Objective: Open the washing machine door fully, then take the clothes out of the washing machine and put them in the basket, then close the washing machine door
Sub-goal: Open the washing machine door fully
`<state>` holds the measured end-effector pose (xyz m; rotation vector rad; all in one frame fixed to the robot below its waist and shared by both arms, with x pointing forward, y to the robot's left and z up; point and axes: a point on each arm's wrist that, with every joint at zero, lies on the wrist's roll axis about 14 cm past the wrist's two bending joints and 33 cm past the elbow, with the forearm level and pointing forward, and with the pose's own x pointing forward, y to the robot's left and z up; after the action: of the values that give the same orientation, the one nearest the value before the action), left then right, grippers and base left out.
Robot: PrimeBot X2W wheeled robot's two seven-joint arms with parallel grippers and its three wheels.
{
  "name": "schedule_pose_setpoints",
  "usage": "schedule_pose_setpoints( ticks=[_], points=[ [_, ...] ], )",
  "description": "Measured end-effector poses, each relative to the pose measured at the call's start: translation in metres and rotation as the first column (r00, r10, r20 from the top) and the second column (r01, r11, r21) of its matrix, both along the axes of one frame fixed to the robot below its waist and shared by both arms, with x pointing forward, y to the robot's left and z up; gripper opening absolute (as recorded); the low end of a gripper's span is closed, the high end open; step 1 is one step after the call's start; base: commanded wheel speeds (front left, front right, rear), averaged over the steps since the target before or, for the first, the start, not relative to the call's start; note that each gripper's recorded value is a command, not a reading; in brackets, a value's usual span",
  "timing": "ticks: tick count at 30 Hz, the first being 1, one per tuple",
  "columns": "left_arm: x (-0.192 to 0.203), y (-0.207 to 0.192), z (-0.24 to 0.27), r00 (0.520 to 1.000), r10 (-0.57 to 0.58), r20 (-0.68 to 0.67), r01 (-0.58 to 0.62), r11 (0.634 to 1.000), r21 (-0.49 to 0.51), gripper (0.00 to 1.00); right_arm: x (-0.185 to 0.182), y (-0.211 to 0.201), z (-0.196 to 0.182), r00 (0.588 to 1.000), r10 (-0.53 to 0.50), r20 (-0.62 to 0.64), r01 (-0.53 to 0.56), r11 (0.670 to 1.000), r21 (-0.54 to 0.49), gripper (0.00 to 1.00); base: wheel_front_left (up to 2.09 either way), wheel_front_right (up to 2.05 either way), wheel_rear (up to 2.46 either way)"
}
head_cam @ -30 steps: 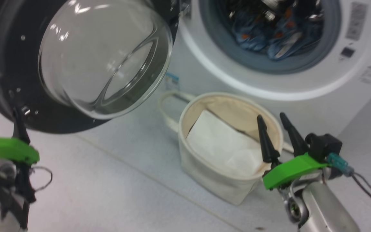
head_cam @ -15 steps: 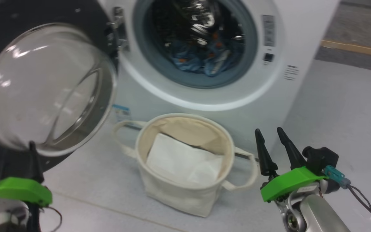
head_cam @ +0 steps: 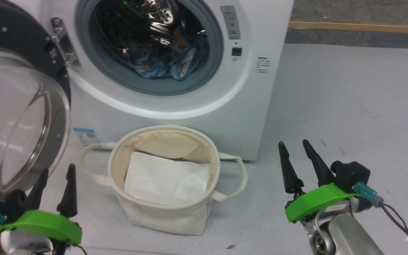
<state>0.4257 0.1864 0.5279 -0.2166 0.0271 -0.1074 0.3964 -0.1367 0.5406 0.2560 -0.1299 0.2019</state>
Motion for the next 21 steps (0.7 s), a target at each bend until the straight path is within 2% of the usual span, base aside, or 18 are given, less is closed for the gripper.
schedule_pose_setpoints(
  ticks=[8,11,17,21],
  points=[
    [0.009,-0.002,-0.006,1.0,0.018,0.004,-0.018,0.999,0.031,1.0,-0.009,-0.015,-0.001,0.999,-0.042,-0.002,0.042,0.999,-0.005,1.0,0.0,0.0,0.0],
    [0.012,-0.001,-0.012,1.0,0.024,-0.016,-0.024,1.0,0.009,1.0,-0.012,-0.023,0.0,0.998,-0.063,0.0,0.063,0.998,-0.004,1.0,0.0,0.0,0.0],
    [0.018,-0.013,-0.008,0.999,-0.035,0.002,0.035,0.998,-0.059,1.0,-0.016,-0.037,0.001,0.994,-0.105,0.002,0.105,0.994,0.0,1.0,0.0,0.0,0.0],
    [0.021,-0.017,-0.009,0.999,-0.048,0.0,0.048,0.997,-0.053,1.0,-0.018,-0.044,0.0,0.992,-0.124,0.0,0.124,0.992,0.001,1.0,0.0,0.0,0.0]
  ],
)
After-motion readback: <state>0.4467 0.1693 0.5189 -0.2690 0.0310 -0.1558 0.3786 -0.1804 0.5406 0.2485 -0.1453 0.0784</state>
